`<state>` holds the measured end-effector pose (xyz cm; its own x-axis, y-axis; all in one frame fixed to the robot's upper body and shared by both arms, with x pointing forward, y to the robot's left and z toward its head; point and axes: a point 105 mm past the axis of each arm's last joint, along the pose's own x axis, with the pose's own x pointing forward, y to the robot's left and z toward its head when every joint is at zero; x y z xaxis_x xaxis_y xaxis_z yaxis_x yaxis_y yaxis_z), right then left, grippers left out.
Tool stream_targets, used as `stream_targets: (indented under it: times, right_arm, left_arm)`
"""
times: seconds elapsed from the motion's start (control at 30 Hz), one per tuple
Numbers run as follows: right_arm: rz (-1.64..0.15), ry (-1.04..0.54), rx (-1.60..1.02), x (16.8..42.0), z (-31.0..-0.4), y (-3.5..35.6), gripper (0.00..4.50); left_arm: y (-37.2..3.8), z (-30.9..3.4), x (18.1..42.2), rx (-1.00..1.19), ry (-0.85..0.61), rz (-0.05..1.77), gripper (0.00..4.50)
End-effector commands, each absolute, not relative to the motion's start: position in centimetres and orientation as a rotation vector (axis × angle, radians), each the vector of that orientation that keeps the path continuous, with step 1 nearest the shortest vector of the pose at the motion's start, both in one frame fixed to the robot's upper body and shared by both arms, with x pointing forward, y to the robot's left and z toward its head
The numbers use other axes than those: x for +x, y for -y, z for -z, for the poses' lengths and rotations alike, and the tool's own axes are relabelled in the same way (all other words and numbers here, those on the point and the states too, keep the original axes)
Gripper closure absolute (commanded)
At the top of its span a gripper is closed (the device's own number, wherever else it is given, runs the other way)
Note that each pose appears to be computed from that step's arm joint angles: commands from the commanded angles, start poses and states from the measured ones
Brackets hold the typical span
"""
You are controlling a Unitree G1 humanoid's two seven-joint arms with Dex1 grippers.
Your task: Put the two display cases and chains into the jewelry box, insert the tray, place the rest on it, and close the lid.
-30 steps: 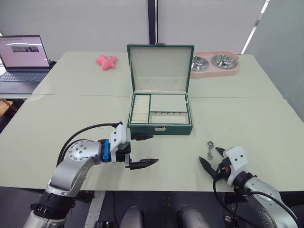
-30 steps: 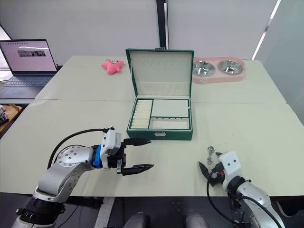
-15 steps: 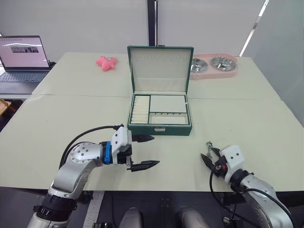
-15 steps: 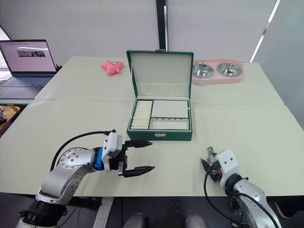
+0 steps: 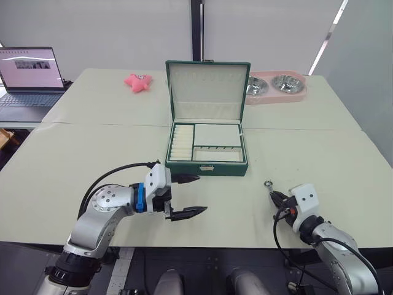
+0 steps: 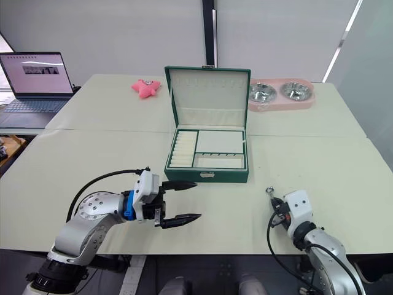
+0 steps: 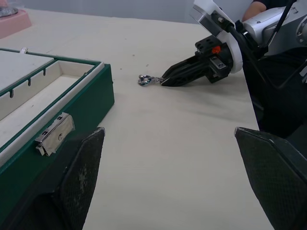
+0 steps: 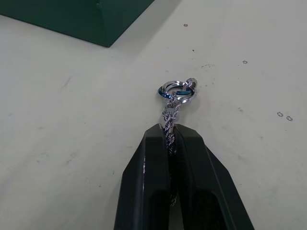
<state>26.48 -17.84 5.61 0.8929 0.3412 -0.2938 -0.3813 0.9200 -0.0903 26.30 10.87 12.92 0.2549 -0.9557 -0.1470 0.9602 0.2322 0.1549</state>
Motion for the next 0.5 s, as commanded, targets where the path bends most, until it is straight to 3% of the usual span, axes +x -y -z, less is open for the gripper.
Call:
stream_targets:
  times: [0.03,0.5]
  right_arm:
    - [-0.343,-0.294,-0.113,26.4,-4.9,18.6,4.49]
    - [-0.465,-0.004,-0.087,28.1,-13.0,17.1,4.49]
  left_arm:
    - [-10.7,-13.5,26.2,0.245,0.015,1.317,0.0]
    - [-10.3,-14.0,26.9,0.206,0.041,1.275,0.0]
